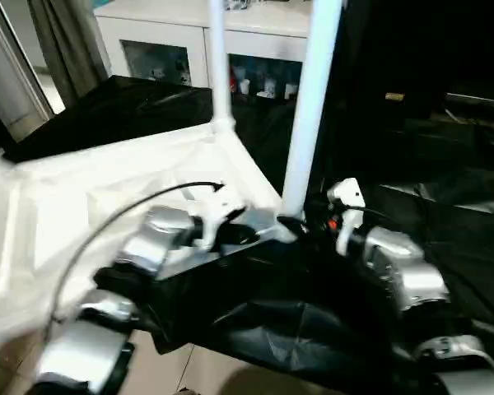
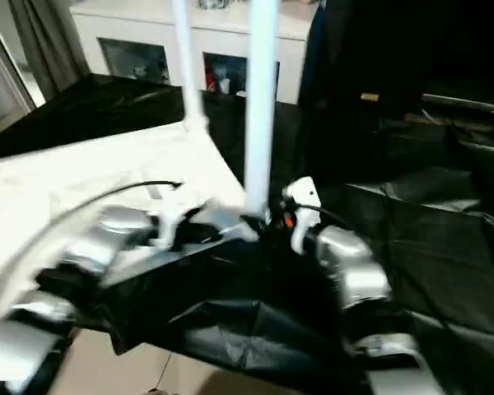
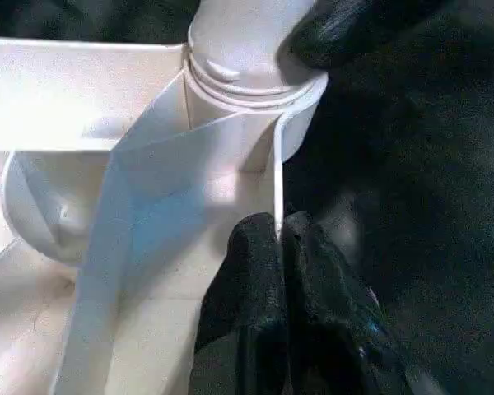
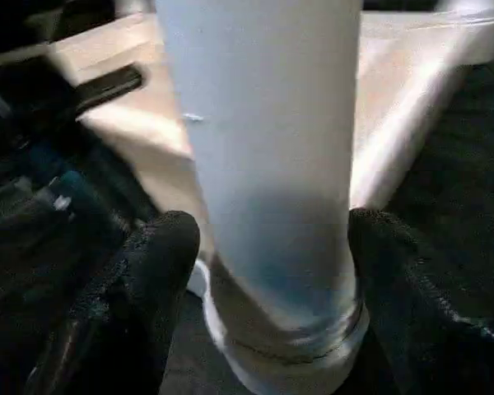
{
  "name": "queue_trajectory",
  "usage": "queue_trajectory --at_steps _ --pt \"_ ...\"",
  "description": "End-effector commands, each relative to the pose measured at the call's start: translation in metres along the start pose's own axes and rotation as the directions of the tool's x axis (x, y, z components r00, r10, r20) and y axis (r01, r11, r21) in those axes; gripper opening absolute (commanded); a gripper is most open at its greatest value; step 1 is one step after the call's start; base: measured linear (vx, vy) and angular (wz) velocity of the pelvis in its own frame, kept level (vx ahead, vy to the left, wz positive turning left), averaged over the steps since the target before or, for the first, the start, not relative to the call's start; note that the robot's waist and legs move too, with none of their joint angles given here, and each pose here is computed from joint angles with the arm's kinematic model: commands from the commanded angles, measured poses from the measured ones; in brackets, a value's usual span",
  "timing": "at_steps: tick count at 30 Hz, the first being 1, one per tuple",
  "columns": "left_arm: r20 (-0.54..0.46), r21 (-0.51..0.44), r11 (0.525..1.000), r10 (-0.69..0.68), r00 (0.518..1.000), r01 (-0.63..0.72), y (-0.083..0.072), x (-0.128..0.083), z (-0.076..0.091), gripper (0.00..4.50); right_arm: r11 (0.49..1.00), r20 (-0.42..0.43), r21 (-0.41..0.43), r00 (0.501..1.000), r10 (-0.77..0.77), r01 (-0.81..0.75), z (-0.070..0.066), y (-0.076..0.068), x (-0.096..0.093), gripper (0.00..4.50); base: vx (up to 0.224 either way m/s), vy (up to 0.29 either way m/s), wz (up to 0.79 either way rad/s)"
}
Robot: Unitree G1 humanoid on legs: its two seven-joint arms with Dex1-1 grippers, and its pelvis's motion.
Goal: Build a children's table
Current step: Rotate leg to tighten
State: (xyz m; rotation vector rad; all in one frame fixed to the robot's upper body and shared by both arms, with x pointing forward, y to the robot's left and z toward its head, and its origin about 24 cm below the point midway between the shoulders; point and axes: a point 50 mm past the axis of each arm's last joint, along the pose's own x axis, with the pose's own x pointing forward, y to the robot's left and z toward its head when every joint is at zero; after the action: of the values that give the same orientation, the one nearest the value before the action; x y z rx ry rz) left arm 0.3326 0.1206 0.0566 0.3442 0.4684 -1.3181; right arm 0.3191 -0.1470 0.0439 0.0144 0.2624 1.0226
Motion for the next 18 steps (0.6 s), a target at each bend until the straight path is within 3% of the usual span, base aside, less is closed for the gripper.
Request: queue_trajectory --at_steps 1,2,7,13,16,18 --pt "0.005 0.016 0.995 -0.098 0.995 0.098 -0.009 0.006 0.003 0.00 0.998 -0.018 -0.010 0.998 0.063 -0.063 0.001 0.004 0.001 3.20 0.000 0.000 0.00" --pt "0.002 0.014 0.994 -0.110 0.994 0.110 -0.009 0.004 0.002 0.00 0.998 -0.024 -0.012 0.997 0.069 -0.069 0.001 0.004 -0.001 2.95 0.000 0.000 0.00" --pt "-0.021 0.011 0.992 -0.123 0.992 0.124 -0.009 -0.002 -0.001 0.00 0.993 -0.040 -0.001 0.992 0.121 -0.121 0.001 0.005 -0.005 2.61 0.000 0.000 0.00" --pt "-0.014 0.014 0.994 -0.108 0.994 0.108 -0.008 -0.002 -0.001 0.00 0.986 -0.045 0.022 0.985 0.165 -0.165 -0.003 0.013 -0.002 2.58 0.000 0.000 0.00" --pt "0.000 0.020 0.998 -0.060 0.998 0.060 -0.007 0.002 0.000 0.00 0.993 -0.046 0.017 0.992 0.120 -0.119 -0.006 0.013 0.001 2.58 0.000 0.000 0.00" --pt "0.014 0.008 1.000 0.028 1.000 -0.028 -0.001 0.007 0.002 0.00 1.000 -0.054 0.007 0.998 -0.022 0.023 -0.012 0.008 0.007 2.57 0.000 0.000 0.00"
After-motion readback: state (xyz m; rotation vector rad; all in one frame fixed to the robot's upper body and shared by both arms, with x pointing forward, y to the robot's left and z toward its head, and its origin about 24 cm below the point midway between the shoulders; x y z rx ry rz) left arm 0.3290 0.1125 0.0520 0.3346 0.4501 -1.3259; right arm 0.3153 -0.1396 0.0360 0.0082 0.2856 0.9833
